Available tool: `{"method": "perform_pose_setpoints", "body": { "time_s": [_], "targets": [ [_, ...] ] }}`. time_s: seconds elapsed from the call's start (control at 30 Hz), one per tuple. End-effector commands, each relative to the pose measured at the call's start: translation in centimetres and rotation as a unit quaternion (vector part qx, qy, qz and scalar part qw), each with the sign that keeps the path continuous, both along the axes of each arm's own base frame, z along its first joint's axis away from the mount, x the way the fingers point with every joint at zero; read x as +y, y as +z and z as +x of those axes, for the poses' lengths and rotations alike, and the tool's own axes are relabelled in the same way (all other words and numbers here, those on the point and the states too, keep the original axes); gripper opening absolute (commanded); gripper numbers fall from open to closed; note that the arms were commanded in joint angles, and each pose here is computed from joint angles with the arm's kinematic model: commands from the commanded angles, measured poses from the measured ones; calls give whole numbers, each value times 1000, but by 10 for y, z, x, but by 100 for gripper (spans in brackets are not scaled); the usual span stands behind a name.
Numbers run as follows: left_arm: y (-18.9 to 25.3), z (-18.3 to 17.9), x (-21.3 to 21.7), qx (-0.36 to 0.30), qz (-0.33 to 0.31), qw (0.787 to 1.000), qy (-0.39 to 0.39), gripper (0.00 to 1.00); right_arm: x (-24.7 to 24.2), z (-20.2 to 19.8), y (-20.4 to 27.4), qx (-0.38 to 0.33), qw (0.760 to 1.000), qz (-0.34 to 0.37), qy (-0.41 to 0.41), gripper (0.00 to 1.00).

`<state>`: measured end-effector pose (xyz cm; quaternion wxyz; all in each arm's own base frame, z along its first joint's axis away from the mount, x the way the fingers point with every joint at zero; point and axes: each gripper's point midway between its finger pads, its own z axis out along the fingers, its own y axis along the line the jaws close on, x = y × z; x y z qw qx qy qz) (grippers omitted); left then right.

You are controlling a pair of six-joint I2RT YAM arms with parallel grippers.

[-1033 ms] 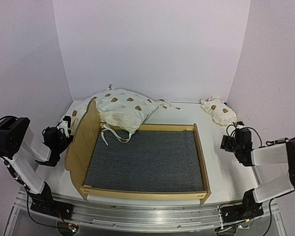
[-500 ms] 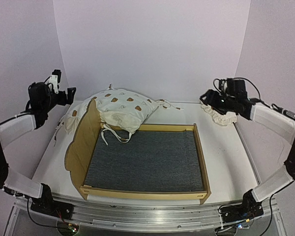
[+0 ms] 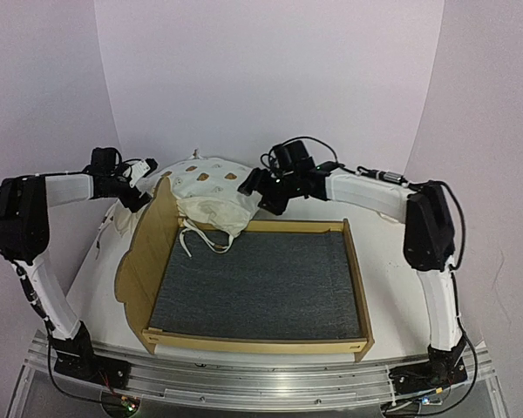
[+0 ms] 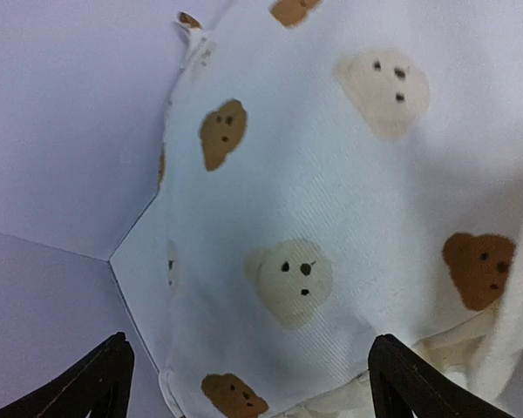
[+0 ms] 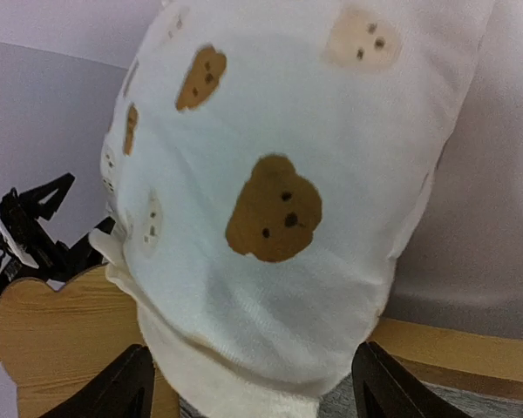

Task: Set up the pet bed

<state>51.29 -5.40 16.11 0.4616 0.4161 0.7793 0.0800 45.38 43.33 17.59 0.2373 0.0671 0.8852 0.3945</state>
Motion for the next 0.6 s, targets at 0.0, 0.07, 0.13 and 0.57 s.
{"method": "perform_pose_setpoints", "body": {
  "time_s": [0.0,0.07,0.13,0.57],
  "targets": [
    [-32,25,11,26,91,994,-50,94,46,-7,-12,26,999,26,20,79],
    [-44,38,12,28,102,993,-53,95,56,-7,-27,33,999,23,24,79],
    [-52,46,12,27,109,992,-56,95,58,-7,-42,44,999,17,21,75],
    [-45,75,5,-6,82,997,-7,4,35,10,-7,-17,1000,1,5,0]
  ]
}}
